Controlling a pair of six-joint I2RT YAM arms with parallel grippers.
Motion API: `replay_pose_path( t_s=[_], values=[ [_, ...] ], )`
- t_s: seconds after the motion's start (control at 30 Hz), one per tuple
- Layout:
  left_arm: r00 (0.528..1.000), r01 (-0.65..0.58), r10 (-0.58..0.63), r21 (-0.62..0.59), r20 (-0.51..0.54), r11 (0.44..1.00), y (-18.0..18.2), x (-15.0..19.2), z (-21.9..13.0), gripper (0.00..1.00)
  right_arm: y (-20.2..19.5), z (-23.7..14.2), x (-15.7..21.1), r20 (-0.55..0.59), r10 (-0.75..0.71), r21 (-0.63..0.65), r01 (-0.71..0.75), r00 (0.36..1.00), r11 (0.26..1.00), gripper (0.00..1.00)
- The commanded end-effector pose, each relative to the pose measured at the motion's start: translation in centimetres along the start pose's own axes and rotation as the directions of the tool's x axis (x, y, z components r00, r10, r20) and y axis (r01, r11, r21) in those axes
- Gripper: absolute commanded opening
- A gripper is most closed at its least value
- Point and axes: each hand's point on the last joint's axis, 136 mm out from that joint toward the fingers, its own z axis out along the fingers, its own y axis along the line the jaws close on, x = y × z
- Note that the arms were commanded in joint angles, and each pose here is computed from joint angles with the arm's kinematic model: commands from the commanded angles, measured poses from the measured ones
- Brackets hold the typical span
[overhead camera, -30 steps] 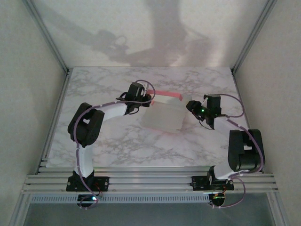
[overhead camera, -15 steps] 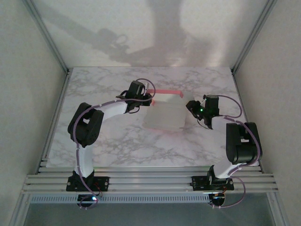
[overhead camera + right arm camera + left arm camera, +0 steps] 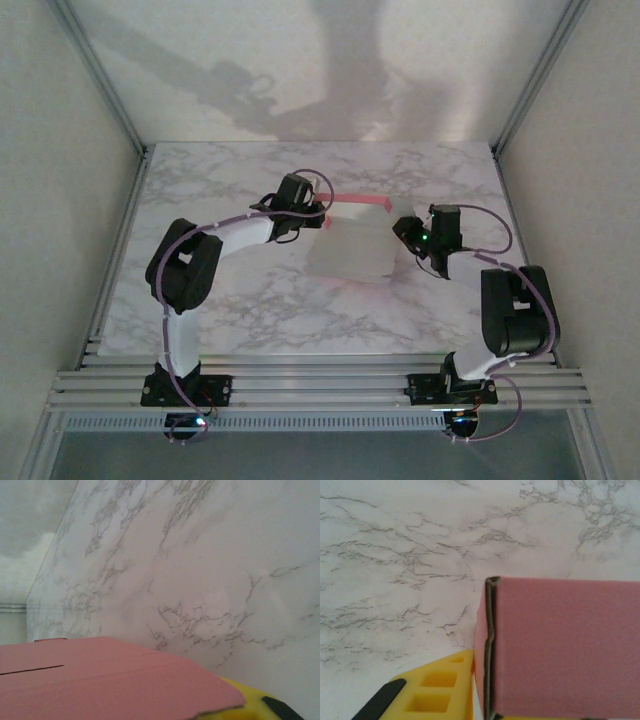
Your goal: Fold the paper box
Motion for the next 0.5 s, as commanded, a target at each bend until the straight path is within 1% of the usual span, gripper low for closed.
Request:
replay_pose_path(
  t_s=[0.0,0.1,0.23,0.47],
  values=[
    [1.000,0.009,-0.008,-0.009,0.009,1.000,-0.5,-0.7,-0.4,0.15,-0.3,-0.8,-0.1,0.025,-0.033,0.032,0.032,0.999,0.999,0.31],
    [1.000,0.009,-0.009,-0.013,0.007,1.000,-0.4,-0.7,-0.4,0.15,-0.6,-1.1,-0.3,0.032,-0.040,0.055,0.038,0.999,0.998,0.31],
    [1.000,0.008,-0.008,-0.019,0.008,1.000,-0.3,-0.8,-0.4,0.15,-0.1,-1.1,-0.3,0.028,-0.038,0.040,0.037,0.999,0.999,0.31],
    [1.000,0.003,-0.003,-0.029,0.003,1.000,-0.3,-0.7,-0.3,0.15,0.6,-1.3,0.0,0.015,-0.027,-0.002,0.027,1.000,1.000,0.24]
  ],
)
